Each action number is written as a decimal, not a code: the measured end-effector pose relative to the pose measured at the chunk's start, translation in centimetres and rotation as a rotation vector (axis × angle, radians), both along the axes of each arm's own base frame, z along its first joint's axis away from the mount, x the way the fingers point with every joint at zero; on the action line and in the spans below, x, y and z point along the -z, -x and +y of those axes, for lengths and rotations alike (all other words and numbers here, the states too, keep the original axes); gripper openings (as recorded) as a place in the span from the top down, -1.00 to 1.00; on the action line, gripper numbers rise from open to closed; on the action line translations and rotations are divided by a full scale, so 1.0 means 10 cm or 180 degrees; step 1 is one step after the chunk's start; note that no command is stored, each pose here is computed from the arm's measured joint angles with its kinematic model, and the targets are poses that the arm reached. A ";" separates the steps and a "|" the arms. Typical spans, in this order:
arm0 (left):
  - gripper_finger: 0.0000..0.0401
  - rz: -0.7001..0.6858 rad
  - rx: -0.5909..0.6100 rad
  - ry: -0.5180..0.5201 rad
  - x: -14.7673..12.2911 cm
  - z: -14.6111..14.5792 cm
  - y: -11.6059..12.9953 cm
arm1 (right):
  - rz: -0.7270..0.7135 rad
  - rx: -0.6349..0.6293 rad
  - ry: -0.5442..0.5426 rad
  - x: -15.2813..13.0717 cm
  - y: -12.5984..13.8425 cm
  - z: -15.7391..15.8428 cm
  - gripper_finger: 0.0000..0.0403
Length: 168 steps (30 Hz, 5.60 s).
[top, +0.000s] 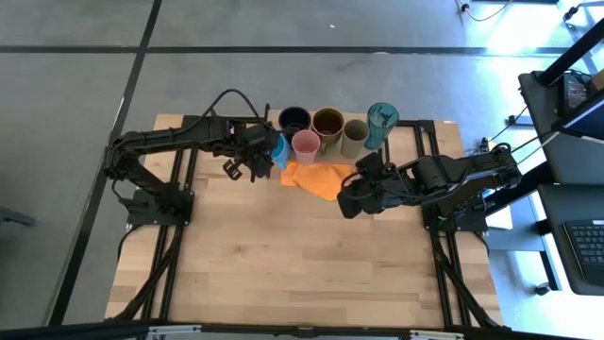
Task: Stack small to large cups/mugs on shelf
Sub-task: Put the blue mug on the shelf, then return to Home Position
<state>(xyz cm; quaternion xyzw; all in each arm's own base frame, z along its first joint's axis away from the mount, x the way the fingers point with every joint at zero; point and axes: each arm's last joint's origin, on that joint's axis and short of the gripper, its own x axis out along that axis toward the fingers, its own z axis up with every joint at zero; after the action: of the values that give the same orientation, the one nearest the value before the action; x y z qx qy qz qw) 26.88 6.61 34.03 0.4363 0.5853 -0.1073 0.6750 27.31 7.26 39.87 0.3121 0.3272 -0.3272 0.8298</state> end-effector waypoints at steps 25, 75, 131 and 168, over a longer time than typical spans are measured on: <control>0.78 -0.0028 -0.0087 -0.0213 -0.01 -0.01 -0.02 | 0.0067 -0.0041 -0.0023 0.01 0.01 0.00 0.16; 0.64 -0.0948 -0.1167 -0.0118 -0.40 -0.16 0.43 | 0.0192 -0.0043 0.0016 0.03 0.05 -0.01 0.16; 0.65 -0.3647 -0.1327 0.3273 -1.13 -1.54 0.37 | -0.1130 -0.1940 0.0381 -1.08 0.40 0.45 0.16; 0.65 -0.3695 -0.0613 0.4122 -0.55 -1.74 0.21 | -0.2255 -0.3068 0.0556 -0.78 0.08 1.06 0.16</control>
<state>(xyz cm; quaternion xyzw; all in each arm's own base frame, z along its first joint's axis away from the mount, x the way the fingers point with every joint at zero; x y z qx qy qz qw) 24.74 -10.78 39.50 -0.0985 0.0075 -0.1221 0.9876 26.52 17.83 47.68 0.1493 0.1075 0.1838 0.9656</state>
